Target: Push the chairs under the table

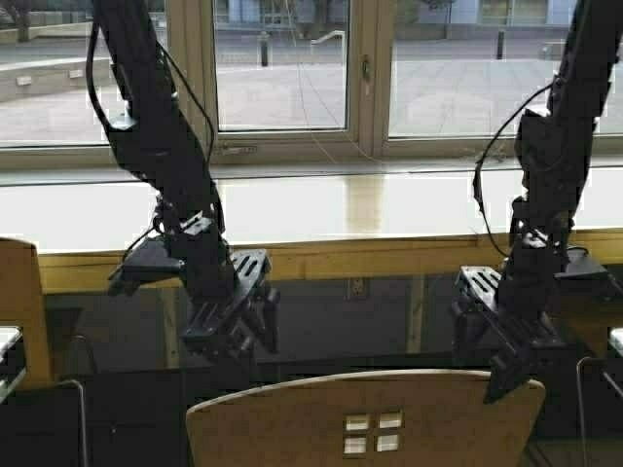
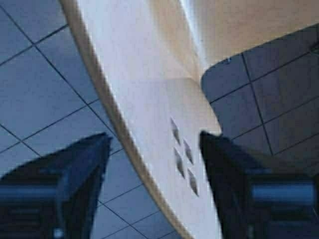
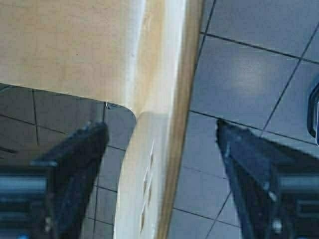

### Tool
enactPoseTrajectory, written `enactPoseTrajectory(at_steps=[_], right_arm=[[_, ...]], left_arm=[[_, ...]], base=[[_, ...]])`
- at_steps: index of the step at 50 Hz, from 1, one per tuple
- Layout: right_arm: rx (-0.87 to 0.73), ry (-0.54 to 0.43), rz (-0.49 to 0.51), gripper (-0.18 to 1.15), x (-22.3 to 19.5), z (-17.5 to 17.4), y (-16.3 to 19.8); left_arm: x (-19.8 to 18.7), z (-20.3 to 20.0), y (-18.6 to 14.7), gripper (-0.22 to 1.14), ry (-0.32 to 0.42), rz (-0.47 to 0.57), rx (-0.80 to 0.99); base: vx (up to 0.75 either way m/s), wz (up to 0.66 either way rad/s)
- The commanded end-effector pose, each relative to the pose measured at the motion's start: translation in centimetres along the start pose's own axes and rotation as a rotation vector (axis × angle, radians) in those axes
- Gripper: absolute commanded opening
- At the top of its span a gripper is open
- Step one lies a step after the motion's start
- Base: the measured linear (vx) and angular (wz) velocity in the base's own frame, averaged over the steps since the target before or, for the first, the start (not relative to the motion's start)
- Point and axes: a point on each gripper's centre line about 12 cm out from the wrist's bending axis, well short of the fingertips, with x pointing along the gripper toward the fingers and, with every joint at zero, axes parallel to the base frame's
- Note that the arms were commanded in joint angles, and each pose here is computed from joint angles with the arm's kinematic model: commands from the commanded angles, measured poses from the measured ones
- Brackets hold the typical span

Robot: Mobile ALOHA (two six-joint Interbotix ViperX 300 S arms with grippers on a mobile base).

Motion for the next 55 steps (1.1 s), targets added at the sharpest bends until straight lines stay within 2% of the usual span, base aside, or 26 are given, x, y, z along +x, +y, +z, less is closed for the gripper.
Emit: enactPoseTrajectory(at_steps=[1,8,17,27,42,55], right_arm=[[-0.012,0.003,0.029,0.98,-0.6,0.0,1.0],[-0.018,0.001,0.038,0.98,-0.8,0.1,1.3],[-0.021,0.003,0.026,0.98,-0.4,0.1,1.0],[-0.017,0.005,0.01,0.98,0.2,0.2,0.6],[-0.009,0.007,-0.004,0.98,1.1,0.5,0.4],[-0.003,0.006,-0.006,0.98,2.3,1.0,0.7]], left_arm=[[-3.3,-1.0,-3.5,0.9,0.019,-0.122,0.019],[-3.8,-0.8,-2.7,0.9,0.006,-0.113,0.026],[-2.7,-0.9,-0.3,0.9,-0.003,-0.048,0.03],[-1.2,-1.2,0.4,0.9,-0.001,-0.014,0.039],[0.5,-1.3,0.0,0.89,0.003,-0.002,0.035],[4.2,-1.1,-0.9,0.9,0.001,0.006,0.003]], base=[[0.0,0.0],[0.0,0.0],[0.0,0.0],[0.0,0.0],[0.0,0.0],[0.0,0.0]])
